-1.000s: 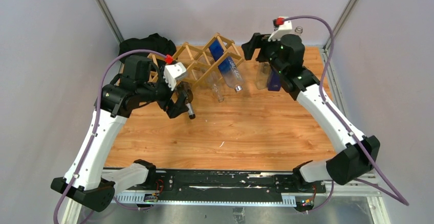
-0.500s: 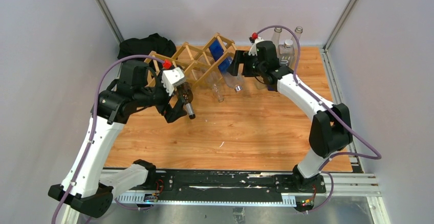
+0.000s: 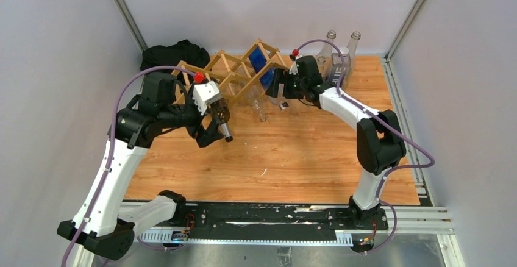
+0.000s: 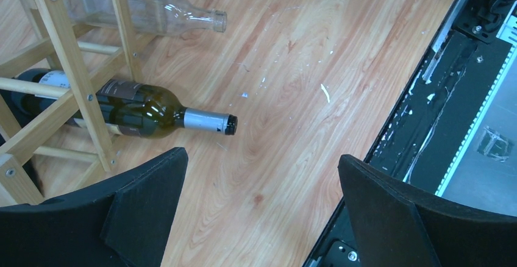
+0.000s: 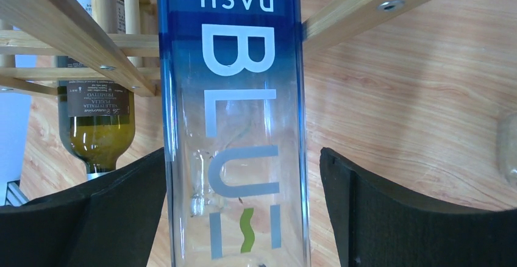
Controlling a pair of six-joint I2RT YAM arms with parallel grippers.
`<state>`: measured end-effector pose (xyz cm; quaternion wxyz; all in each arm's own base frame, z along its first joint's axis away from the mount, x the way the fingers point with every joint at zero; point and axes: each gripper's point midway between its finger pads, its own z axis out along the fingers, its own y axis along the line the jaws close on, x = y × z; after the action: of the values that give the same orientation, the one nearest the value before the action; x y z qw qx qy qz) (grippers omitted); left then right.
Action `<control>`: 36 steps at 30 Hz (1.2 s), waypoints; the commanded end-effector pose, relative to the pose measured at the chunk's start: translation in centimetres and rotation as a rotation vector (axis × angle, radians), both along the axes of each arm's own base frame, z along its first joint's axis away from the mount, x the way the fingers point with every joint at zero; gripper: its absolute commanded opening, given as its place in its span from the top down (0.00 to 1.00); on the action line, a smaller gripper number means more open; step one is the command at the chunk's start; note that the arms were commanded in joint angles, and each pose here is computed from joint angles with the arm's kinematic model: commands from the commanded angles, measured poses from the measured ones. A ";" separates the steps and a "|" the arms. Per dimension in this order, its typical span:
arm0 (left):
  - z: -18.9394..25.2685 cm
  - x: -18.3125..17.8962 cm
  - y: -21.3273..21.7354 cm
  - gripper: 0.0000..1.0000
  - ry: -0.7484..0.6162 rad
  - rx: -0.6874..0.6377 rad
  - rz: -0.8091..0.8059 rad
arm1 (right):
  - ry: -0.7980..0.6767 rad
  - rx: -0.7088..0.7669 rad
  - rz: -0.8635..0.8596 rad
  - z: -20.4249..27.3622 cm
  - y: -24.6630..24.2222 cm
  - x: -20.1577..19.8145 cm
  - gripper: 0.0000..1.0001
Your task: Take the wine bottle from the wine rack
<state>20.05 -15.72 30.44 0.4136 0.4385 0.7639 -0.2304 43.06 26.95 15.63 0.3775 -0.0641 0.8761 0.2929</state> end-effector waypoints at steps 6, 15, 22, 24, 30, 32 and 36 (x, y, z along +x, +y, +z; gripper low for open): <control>0.0 -0.6 -0.3 0.00 -0.019 -0.013 -0.039 | 0.026 0.117 0.018 -0.7 2.3 0.0 0.06; 0.0 -0.9 -0.2 0.00 -0.040 -0.008 -0.058 | 0.031 0.175 0.028 0.1 2.8 -0.5 0.47; -0.6 -1.0 -0.1 0.00 -0.053 0.010 -0.080 | -0.006 0.193 0.010 1.8 1.6 -3.0 0.96; -0.8 -0.9 -0.1 0.00 -0.055 0.017 -0.085 | -0.030 0.198 0.017 2.9 1.3 -3.9 1.00; -1.5 -0.8 0.2 0.00 -0.084 0.051 -0.111 | -0.050 0.216 0.054 4.3 0.3 -8.3 1.00; -1.6 -0.9 0.3 0.00 -0.101 0.062 -0.128 | -0.035 0.230 0.062 4.2 -0.3 -10.2 1.00; -2.1 -1.0 0.3 0.00 -0.143 0.086 -0.183 | -0.023 0.260 0.076 4.1 -1.6 -13.8 1.00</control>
<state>19.26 -15.30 28.20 0.4103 0.5028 0.7308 -0.2115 32.53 24.68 17.44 0.3752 -0.0239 0.8486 0.3722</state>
